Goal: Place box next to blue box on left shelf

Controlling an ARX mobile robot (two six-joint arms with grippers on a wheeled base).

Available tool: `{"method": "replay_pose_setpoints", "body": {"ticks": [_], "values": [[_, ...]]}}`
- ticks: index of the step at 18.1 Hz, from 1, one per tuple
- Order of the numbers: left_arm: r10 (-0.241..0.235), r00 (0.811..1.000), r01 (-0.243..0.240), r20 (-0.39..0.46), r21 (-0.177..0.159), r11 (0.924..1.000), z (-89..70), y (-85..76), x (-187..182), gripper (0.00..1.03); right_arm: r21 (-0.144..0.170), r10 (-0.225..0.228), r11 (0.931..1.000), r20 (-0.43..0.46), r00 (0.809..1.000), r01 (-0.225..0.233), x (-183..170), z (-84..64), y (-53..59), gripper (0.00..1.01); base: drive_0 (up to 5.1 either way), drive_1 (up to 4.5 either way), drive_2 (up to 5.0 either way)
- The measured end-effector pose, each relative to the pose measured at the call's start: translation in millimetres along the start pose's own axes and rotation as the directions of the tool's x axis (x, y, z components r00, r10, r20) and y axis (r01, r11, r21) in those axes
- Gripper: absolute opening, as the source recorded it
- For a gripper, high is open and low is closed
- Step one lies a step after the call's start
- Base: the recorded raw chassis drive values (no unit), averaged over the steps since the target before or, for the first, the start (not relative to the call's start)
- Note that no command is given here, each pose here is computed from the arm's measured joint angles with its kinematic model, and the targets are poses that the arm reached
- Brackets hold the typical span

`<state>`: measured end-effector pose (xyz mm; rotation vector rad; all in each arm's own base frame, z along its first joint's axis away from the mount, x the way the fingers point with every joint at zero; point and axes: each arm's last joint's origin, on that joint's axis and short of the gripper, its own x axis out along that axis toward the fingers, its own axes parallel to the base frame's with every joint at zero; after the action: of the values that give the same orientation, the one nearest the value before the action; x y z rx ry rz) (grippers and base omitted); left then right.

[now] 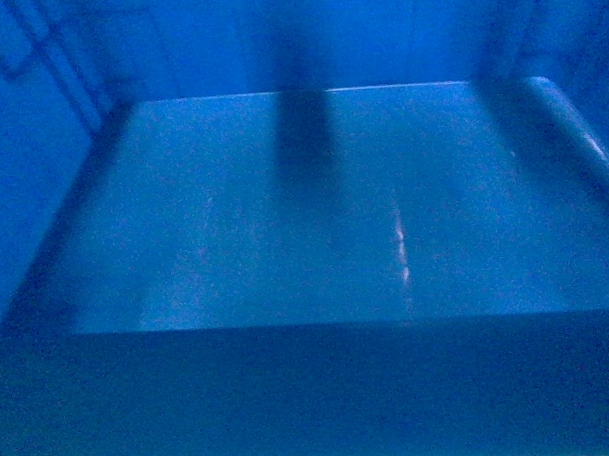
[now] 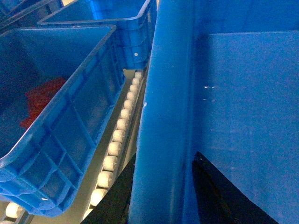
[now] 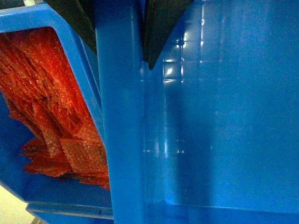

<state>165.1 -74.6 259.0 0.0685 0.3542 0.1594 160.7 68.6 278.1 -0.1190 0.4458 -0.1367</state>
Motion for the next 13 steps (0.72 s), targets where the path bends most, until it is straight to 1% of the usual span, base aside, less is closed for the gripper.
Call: {"method": "replay_pose_setpoints", "body": {"ticks": [13], "values": [[0.000,1.000,0.000,0.000,0.000,1.0000,0.0,0.0,0.0,0.30,0.000,0.000,1.0000,0.000,1.000,0.000,0.1,0.0,0.0,0.12,0.0,0.00,0.0]]}}
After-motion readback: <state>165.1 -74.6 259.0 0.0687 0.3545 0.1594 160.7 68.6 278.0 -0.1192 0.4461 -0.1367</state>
